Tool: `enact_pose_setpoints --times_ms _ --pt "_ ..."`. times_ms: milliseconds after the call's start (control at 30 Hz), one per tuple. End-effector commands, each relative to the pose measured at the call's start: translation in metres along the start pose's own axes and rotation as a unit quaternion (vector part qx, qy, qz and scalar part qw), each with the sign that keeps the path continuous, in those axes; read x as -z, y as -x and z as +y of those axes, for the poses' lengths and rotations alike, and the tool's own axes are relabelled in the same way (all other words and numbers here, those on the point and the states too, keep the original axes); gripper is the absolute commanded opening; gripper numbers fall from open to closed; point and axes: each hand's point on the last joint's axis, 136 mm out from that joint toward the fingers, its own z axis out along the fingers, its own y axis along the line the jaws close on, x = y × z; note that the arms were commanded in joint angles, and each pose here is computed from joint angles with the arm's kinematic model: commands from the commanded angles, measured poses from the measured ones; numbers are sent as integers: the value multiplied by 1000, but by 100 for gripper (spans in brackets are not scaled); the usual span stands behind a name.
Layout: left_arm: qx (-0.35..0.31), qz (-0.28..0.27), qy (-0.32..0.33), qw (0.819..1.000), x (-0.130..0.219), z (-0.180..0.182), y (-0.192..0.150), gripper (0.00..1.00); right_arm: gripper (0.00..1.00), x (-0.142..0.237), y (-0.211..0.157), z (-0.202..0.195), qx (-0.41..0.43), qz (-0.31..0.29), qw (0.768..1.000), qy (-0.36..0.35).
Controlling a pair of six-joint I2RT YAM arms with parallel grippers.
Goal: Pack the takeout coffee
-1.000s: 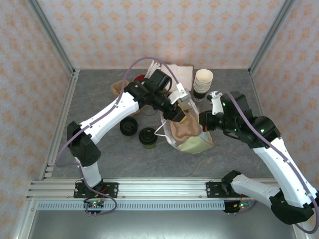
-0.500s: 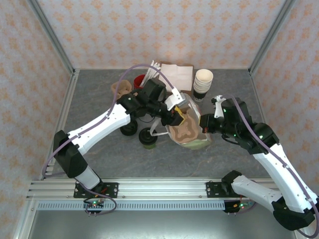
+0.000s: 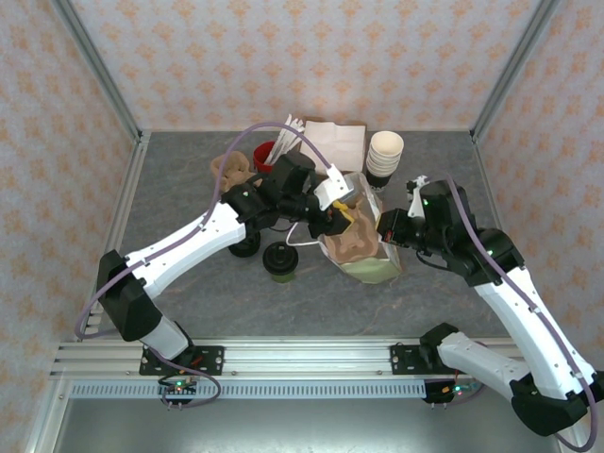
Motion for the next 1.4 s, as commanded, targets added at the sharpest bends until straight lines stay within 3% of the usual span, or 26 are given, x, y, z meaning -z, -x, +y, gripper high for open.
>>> enact_pose_setpoints --times_ms 0,200,433,833,1367 --pt "-17 -42 23 999 8 4 27 30 0 5 2 9 -31 6 999 23" --pt "-31 -32 3 999 22 -7 41 31 0 5 3 19 -69 12 996 57" --pt "-31 1 -20 999 24 -16 30 31 0 2 1 16 -79 5 995 62" --pt "-2 40 -52 998 -15 -9 6 31 0 -12 -18 -42 -44 4 997 -58" --pt "-2 91 -80 993 -49 -6 -21 30 0 6 -3 -58 4 -23 992 -123"
